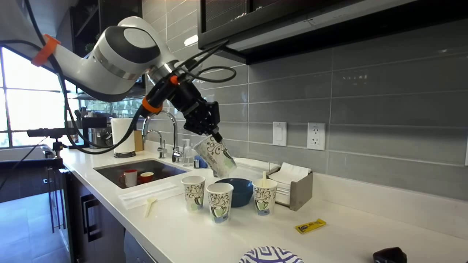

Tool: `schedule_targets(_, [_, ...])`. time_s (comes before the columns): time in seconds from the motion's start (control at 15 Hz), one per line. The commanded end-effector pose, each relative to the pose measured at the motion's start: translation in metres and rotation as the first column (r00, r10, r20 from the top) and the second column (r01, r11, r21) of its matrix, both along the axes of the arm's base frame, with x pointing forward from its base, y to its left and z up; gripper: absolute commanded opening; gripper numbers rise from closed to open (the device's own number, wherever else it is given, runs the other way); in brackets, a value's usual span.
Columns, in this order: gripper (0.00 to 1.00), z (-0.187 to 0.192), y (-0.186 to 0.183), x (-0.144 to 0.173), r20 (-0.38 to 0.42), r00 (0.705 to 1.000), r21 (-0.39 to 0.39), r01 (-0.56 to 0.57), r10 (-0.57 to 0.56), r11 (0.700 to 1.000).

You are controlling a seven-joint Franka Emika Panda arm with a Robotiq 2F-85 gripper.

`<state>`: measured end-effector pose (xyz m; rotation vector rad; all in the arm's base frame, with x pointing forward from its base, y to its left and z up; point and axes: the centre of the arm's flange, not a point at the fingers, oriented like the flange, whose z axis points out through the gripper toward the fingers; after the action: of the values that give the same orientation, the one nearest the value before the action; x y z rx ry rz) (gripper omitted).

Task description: Pour the contents from one cup to the other

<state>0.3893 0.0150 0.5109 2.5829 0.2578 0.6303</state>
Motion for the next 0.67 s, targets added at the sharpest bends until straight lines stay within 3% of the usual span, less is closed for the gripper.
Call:
schedule_targets(0.0, [0.01,-0.002,0.021,0.022,-0.078,0.997,-0.048,0.001,-0.005,0.999])
schedule_targets(0.6, [0.01,-0.006,0.067,0.074,-0.244,0.97,-0.205,-0.034,-0.018,0.978])
